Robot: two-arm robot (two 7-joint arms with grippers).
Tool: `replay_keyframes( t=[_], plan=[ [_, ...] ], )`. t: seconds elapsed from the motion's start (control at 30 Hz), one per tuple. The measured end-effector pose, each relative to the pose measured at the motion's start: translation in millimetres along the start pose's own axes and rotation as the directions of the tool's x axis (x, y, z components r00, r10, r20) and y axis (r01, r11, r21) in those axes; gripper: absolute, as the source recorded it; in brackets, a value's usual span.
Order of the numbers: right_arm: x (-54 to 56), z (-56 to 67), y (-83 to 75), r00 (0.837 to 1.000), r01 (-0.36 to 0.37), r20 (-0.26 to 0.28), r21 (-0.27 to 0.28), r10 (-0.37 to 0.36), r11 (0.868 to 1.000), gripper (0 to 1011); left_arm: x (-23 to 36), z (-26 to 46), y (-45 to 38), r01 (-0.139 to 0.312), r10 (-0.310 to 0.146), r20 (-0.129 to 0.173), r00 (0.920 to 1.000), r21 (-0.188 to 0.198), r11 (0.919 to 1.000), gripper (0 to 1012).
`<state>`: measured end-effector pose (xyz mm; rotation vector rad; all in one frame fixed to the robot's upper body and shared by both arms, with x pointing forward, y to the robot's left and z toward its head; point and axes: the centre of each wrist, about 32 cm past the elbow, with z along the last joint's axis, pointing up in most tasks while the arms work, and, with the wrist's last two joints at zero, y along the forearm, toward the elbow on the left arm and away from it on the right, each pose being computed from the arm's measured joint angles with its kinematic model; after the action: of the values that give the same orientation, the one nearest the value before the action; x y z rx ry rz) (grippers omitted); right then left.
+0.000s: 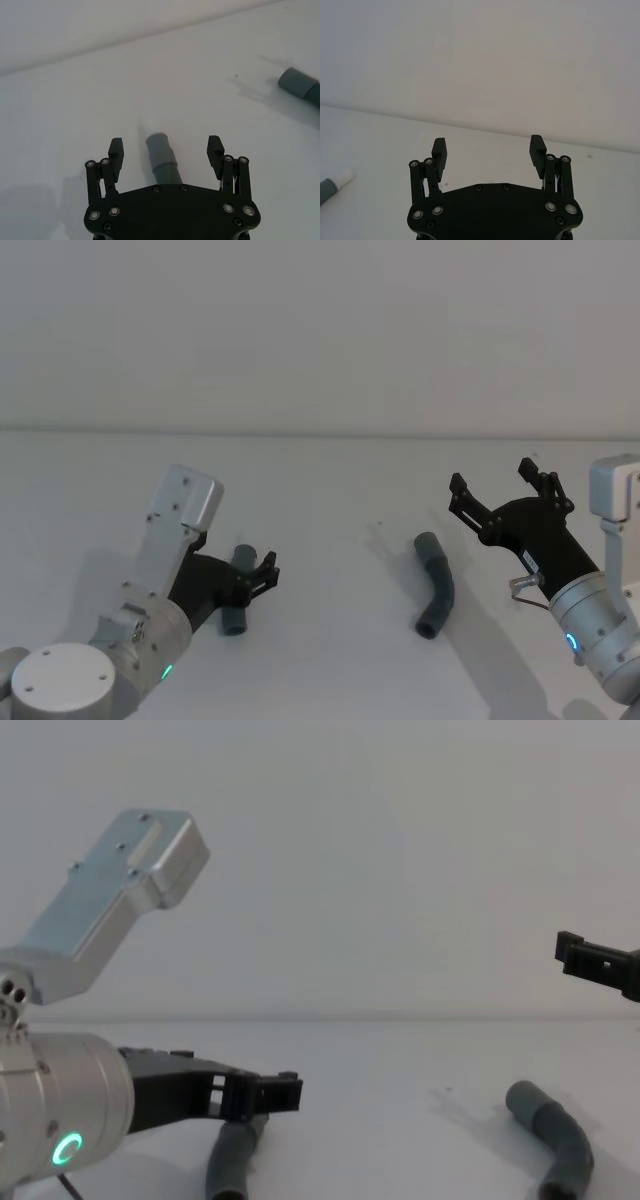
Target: Use both hands to pick up one end of the pipe from the table, align the ends, and insert them.
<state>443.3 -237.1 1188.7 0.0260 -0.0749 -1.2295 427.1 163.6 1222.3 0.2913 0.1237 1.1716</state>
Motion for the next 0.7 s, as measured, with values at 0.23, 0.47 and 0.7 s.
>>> replay_keyframes(
  t=[0.23, 0.47, 0.7],
  plan=[
    [0.0, 0.0, 0.0, 1.0, 0.0, 0.0, 0.0, 0.0, 1.0, 1002, -2.9, 4.1, 0.6, 0.004, -0.004, -0.009, 1.0, 0.062, 0.9981, 1001],
    [0.0, 0.0, 0.0, 1.0, 0.0, 0.0, 0.0, 0.0, 1.0, 1002, -6.1, 7.2, -0.7, 0.013, -0.012, -0.01, 0.9999, 0.111, 0.9938, 1001],
    [0.0, 0.0, 0.0, 1.0, 0.0, 0.0, 0.0, 0.0, 1.0, 1002, -8.8, 7.0, -3.0, 0.015, -0.013, -0.015, 0.9998, 0.139, 0.9902, 1001]
  ],
)
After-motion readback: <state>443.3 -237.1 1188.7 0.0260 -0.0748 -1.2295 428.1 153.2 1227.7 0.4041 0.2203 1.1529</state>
